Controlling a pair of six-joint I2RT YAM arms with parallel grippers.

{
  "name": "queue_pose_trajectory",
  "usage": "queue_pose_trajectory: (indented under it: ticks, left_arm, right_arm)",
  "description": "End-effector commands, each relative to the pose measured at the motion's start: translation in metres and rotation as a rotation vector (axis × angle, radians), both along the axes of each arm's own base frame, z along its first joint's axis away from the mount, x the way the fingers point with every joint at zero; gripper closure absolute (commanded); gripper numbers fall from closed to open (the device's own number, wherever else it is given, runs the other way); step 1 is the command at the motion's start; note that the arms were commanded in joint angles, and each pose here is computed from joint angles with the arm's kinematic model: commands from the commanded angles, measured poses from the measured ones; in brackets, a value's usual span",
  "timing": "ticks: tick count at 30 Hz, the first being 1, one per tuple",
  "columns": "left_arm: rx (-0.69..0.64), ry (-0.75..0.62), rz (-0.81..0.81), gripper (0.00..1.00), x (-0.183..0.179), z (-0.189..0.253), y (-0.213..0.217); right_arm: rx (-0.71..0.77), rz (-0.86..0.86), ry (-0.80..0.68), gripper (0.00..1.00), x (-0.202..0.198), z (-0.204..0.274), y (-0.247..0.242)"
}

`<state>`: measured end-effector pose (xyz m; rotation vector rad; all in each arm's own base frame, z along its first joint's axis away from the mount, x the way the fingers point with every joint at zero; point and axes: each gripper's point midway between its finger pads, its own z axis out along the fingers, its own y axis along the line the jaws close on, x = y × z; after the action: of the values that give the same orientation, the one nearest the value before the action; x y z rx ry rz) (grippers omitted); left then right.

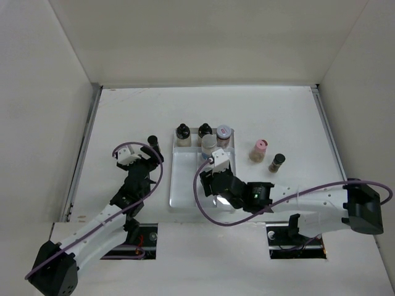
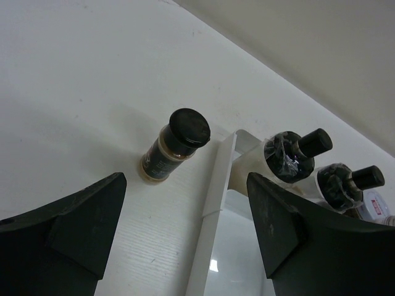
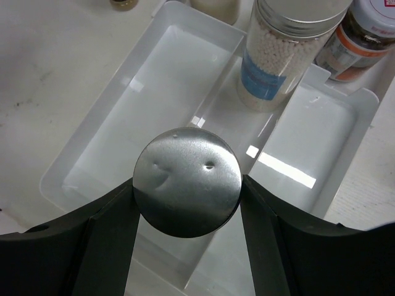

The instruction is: Organize the condiment bottles

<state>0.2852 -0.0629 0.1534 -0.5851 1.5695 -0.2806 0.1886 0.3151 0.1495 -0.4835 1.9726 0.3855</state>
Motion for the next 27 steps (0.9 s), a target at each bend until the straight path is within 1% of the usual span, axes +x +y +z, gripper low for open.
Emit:
queue_pose_trajectory:
  ticks: [1, 5, 7, 10, 12, 14, 16, 17, 18, 21, 22, 24, 26, 27]
  left_arm:
    - [-0.011, -0.036, 0.04, 0.21, 0.006, 0.024, 0.002]
    - [0.014, -0.011, 0.071, 0.19, 0.01, 0.024, 0.004]
    - [0.027, 0.003, 0.073, 0.19, 0.011, 0.025, 0.001]
    - [0.053, 0.027, 0.09, 0.19, 0.016, 0.026, 0.0]
    - [0.076, 0.048, 0.092, 0.21, 0.02, 0.025, -0.004]
    - [0.111, 0.079, 0.102, 0.24, 0.027, 0.021, -0.005]
    - [0.132, 0.103, 0.113, 0.28, 0.035, 0.018, -0.006]
    - [0.14, 0.112, 0.112, 0.29, 0.039, 0.018, -0.008]
    - [0.153, 0.122, 0.112, 0.3, 0.043, 0.018, -0.009]
    - [0.209, 0.169, 0.127, 0.3, 0.056, 0.015, -0.008]
    - [0.218, 0.182, 0.132, 0.3, 0.059, 0.014, -0.007]
    - [0.24, 0.219, 0.14, 0.3, 0.066, 0.008, -0.003]
    - [0.25, 0.252, 0.131, 0.3, 0.075, 0.004, -0.002]
    - [0.253, 0.27, 0.123, 0.3, 0.08, 0.002, -0.002]
  right_arm:
    - [0.144, -0.036, -0.047, 0.39, 0.004, 0.031, 0.009]
    - [0.179, -0.032, -0.056, 0.14, 0.002, 0.043, 0.003]
    - [0.197, -0.021, -0.072, 0.06, 0.001, 0.056, -0.001]
    - [0.256, -0.004, -0.108, 0.01, -0.002, 0.084, -0.011]
    - [0.299, 0.016, -0.135, 0.0, -0.004, 0.102, -0.021]
    - [0.332, -0.009, -0.174, 0.0, 0.004, 0.118, -0.038]
    - [0.371, -0.056, -0.207, 0.04, 0.015, 0.132, -0.058]
    - [0.389, -0.084, -0.225, 0.09, 0.022, 0.137, -0.069]
    - [0.404, -0.11, -0.245, 0.16, 0.029, 0.142, -0.078]
    - [0.42, -0.181, -0.287, 0.5, 0.049, 0.143, -0.102]
    - [0.426, -0.207, -0.291, 0.56, 0.055, 0.138, -0.109]
    - [0.443, -0.234, -0.286, 0.58, 0.06, 0.126, -0.117]
    - [0.442, -0.249, -0.284, 0.52, 0.062, 0.118, -0.122]
    - [0.438, -0.259, -0.285, 0.47, 0.063, 0.115, -0.125]
